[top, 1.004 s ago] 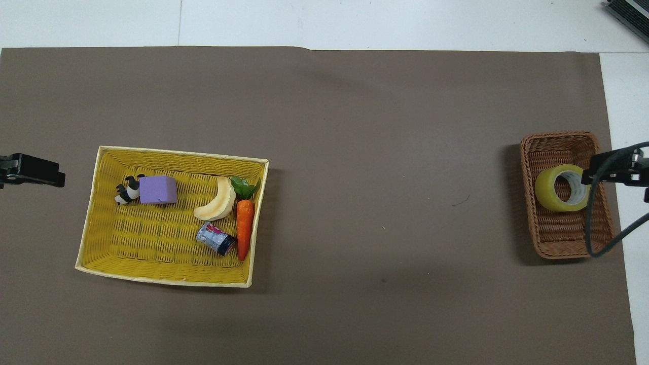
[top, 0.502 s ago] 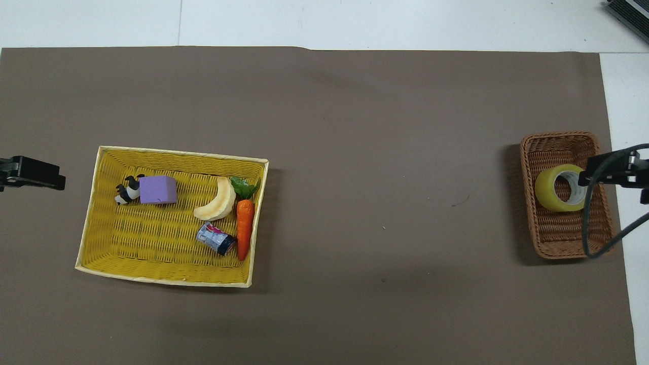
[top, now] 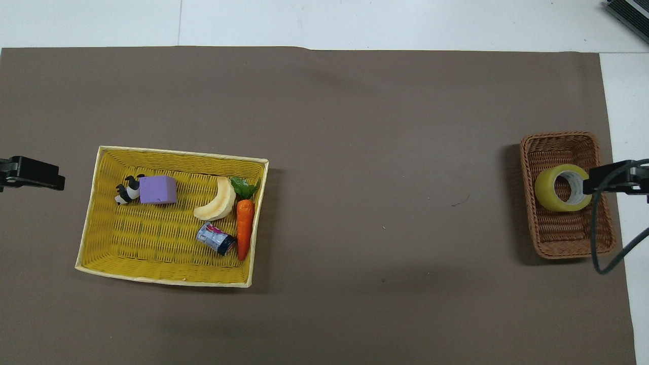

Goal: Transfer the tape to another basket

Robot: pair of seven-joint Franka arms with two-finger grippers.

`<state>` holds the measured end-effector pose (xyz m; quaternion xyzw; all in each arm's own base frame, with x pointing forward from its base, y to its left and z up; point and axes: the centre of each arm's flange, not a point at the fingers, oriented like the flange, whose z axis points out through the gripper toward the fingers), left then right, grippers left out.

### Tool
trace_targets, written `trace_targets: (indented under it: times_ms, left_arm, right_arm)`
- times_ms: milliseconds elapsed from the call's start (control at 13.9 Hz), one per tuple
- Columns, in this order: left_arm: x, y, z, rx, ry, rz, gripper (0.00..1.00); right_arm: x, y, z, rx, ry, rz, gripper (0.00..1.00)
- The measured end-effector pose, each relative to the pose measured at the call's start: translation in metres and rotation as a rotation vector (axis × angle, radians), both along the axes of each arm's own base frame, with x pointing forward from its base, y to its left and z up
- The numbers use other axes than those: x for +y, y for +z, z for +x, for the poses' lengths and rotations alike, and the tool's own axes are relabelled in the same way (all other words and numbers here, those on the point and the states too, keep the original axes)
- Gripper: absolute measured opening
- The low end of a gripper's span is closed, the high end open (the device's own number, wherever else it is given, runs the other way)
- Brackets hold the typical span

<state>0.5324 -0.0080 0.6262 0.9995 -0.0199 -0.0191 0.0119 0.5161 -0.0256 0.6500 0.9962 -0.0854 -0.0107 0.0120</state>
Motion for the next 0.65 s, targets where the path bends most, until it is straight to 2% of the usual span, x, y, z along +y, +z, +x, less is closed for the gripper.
trace_targets:
  times_ms: [645]
  left_arm:
    - [-0.0001, -0.0002, -0.0002, 0.002, 0.002, 0.0, 1.0]
  right_arm:
    - [0.0005, -0.0004, -0.0011, 0.007, 0.026, 0.001, 1.0]
